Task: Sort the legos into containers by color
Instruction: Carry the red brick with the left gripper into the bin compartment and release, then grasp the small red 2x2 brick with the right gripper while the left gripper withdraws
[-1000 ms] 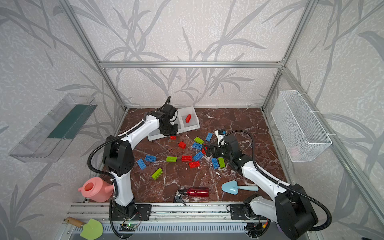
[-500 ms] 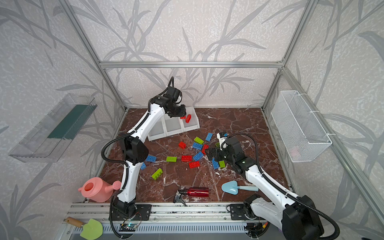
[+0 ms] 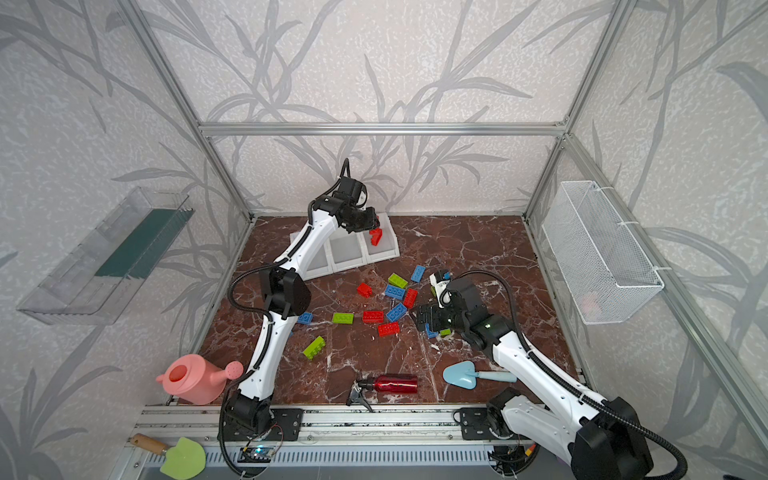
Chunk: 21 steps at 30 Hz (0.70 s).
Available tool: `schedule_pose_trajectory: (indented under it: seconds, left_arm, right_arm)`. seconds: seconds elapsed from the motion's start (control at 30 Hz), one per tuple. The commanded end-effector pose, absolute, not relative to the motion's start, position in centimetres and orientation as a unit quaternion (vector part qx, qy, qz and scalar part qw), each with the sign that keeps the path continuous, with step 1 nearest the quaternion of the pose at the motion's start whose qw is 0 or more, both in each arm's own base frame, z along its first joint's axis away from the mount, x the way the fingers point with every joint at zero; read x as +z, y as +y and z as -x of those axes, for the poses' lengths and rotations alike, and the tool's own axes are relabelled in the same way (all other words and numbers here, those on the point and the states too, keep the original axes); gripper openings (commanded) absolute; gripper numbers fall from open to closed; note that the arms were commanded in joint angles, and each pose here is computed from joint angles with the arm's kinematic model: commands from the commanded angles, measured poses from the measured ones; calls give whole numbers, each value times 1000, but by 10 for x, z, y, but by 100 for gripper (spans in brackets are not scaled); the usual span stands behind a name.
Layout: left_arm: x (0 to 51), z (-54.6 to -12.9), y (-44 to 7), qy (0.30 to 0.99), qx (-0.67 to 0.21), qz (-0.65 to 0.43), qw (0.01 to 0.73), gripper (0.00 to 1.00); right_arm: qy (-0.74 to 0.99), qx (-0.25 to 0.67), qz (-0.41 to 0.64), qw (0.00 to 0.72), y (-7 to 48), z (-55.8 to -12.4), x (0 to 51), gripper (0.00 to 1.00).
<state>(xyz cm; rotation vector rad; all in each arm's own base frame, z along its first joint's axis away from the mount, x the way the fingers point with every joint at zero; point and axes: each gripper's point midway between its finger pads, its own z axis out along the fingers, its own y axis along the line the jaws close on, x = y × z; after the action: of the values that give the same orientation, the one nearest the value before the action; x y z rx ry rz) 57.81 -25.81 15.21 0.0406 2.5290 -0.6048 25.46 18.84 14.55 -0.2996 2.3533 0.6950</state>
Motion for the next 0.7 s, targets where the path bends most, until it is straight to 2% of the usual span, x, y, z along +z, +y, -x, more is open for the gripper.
schedule_pose_trajectory:
  seconds: [0.0, 0.13, 0.27, 0.5, 0.67]
  left_arm:
    - [155, -587, -264, 928, -251, -14, 275, 40]
    - [154, -589, -264, 927, -257, -14, 274, 48]
    - [159, -590, -265, 923, -263, -18, 279, 65]
    - [194, -587, -259, 915, -269, -13, 301, 72]
    - [234, -563, -247, 917, -252, -20, 310, 76]
  right_arm:
    - [897, 259, 125, 336, 190, -255, 158, 99]
    - [899, 254, 129, 333, 192, -254, 155, 99]
    - [902, 243, 135, 330, 192, -257, 157, 99]
    - [897, 230, 150, 348, 189, -258, 168, 99]
    - [894, 235, 169, 342, 195, -258, 172, 99]
